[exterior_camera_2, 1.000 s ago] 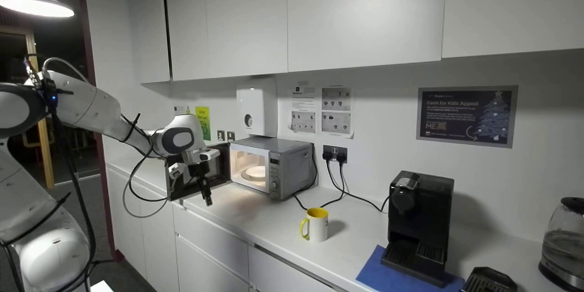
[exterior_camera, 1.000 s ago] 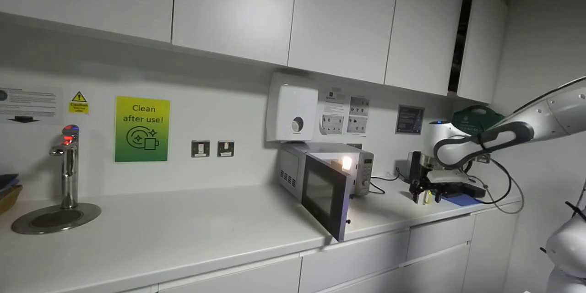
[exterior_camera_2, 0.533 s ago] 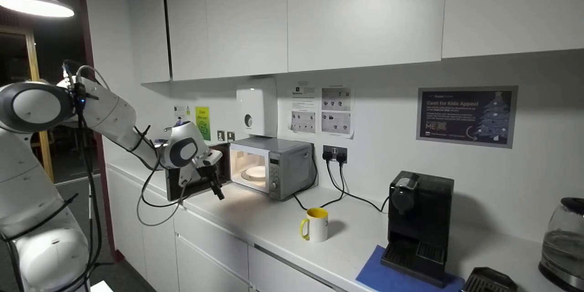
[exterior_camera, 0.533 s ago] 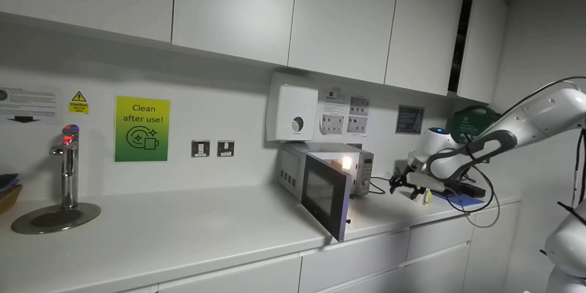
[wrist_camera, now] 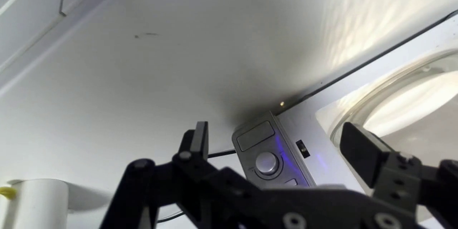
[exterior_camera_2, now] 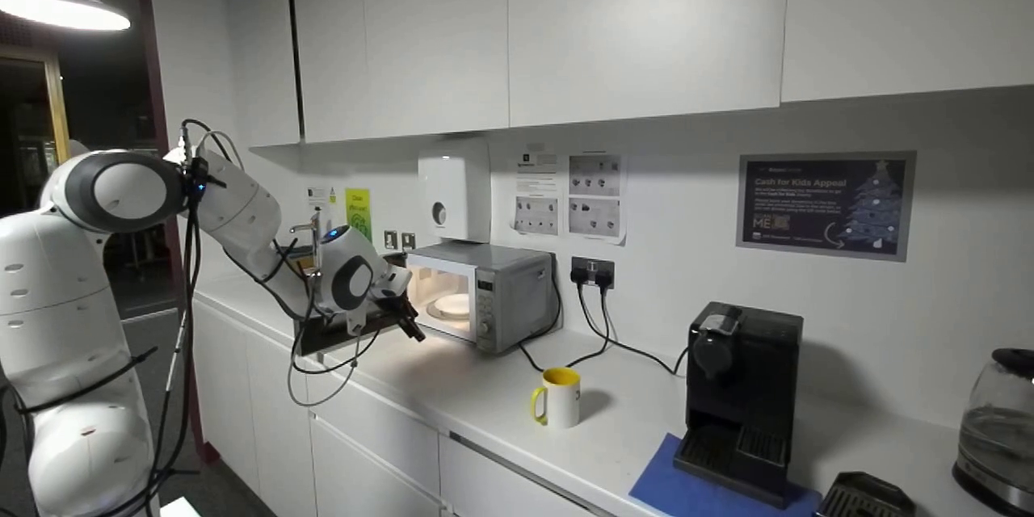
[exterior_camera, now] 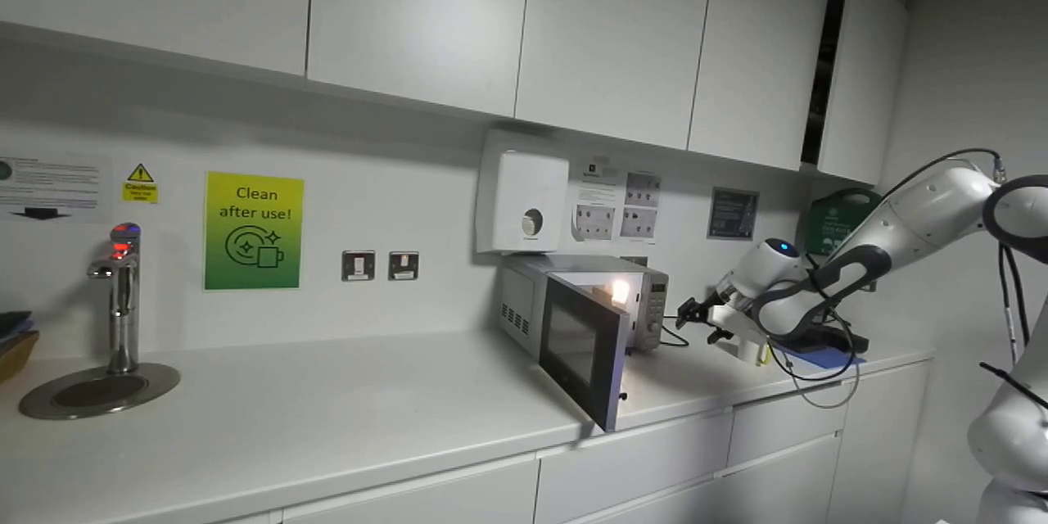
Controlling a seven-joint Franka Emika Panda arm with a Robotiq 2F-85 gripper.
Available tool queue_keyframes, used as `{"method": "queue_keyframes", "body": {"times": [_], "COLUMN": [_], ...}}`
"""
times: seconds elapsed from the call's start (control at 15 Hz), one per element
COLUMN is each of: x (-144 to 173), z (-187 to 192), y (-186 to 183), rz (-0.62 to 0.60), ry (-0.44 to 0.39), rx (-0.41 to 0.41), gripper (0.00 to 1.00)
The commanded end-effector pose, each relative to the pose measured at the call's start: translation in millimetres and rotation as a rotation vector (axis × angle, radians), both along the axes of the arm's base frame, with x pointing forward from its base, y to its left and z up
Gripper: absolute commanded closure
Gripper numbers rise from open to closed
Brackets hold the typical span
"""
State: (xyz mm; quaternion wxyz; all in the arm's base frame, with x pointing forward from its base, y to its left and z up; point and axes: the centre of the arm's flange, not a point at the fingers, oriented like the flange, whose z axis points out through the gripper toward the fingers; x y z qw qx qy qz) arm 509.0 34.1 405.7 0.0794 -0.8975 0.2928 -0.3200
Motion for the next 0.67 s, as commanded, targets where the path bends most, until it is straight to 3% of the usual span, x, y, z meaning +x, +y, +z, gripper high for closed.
{"method": "queue_keyframes", "body": {"times": [0.0,0.4,0.6], "x": [3.3,6.6,23.5], "z": [-0.9,-4.0,-12.3], "y": [-1.0,-3.9,-7.6], "rz": [-0.001,-0.024,-0.015], "ry": [0.001,-0.012,-0.014], "rx": [0.002,0.009,0.018], "gripper": [0.0,0.0,0.0]}}
